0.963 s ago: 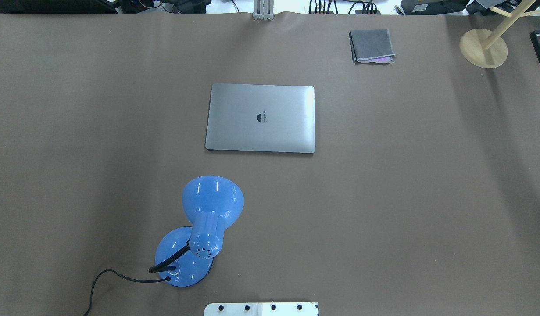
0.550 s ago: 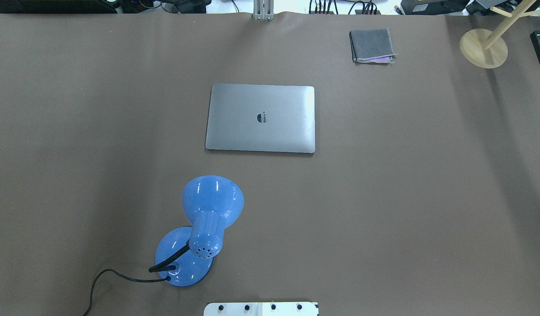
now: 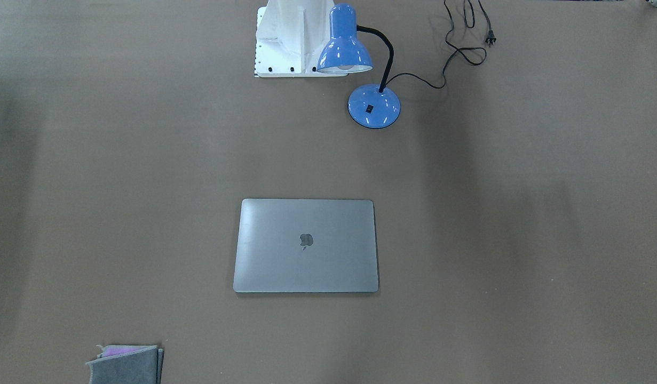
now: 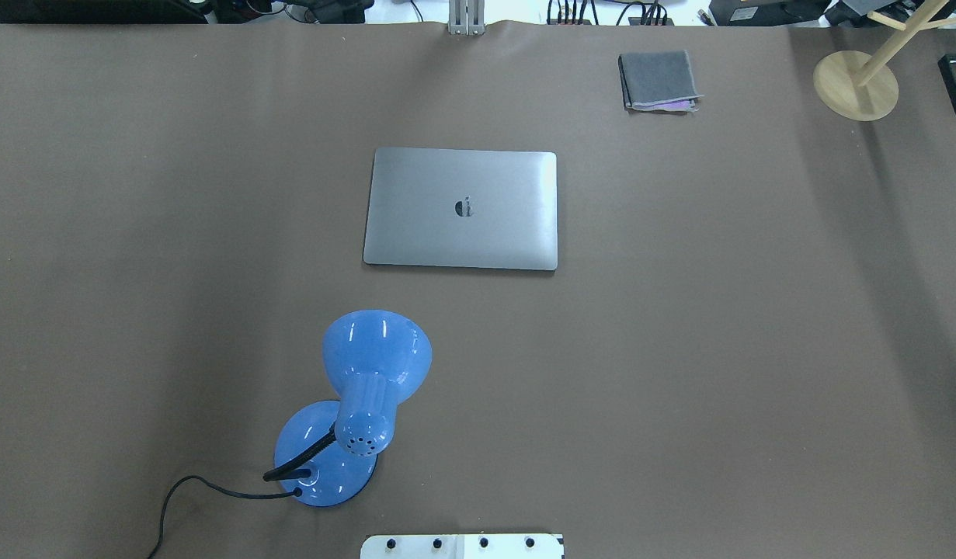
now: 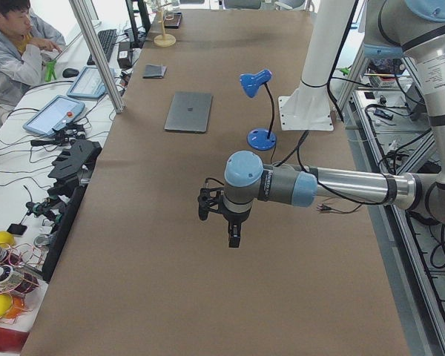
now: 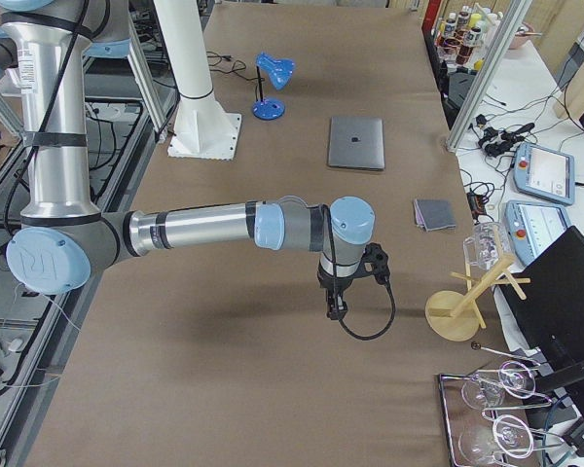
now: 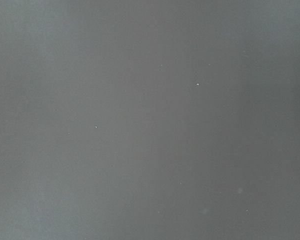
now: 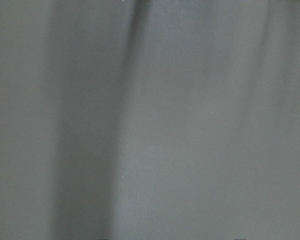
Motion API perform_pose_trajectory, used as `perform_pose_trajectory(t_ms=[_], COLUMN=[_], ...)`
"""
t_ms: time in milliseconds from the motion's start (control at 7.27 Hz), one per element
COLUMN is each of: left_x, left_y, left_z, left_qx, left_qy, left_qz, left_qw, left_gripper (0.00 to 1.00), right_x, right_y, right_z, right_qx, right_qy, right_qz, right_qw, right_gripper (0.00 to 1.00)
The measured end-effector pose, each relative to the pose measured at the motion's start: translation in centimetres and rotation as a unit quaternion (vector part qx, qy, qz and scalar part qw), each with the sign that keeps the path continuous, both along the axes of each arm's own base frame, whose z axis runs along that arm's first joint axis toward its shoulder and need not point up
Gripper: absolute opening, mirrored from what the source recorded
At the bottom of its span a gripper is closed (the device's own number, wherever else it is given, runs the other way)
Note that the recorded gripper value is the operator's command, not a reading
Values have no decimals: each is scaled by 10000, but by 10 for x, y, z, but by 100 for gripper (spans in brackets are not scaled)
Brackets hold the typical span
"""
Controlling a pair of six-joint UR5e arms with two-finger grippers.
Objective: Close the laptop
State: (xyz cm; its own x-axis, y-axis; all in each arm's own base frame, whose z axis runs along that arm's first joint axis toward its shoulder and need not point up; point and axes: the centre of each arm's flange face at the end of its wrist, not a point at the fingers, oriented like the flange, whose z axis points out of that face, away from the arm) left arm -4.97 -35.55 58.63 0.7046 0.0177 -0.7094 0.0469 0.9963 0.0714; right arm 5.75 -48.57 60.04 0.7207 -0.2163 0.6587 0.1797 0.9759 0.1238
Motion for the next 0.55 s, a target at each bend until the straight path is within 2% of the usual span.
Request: perform_pose_trajectory(t_ms=[550], left_x=[-7], left_y=[6], left_z=[-1], left_qx=[123], left_qy=[-8], left_qz=[38], left_qw=[9999], left_gripper=[98], right_x=[1], right_y=[3], right_z=[3], right_qx=[-11], right_qy=[39], right_qz=[-12], right_qw=[10000], right_gripper=[100])
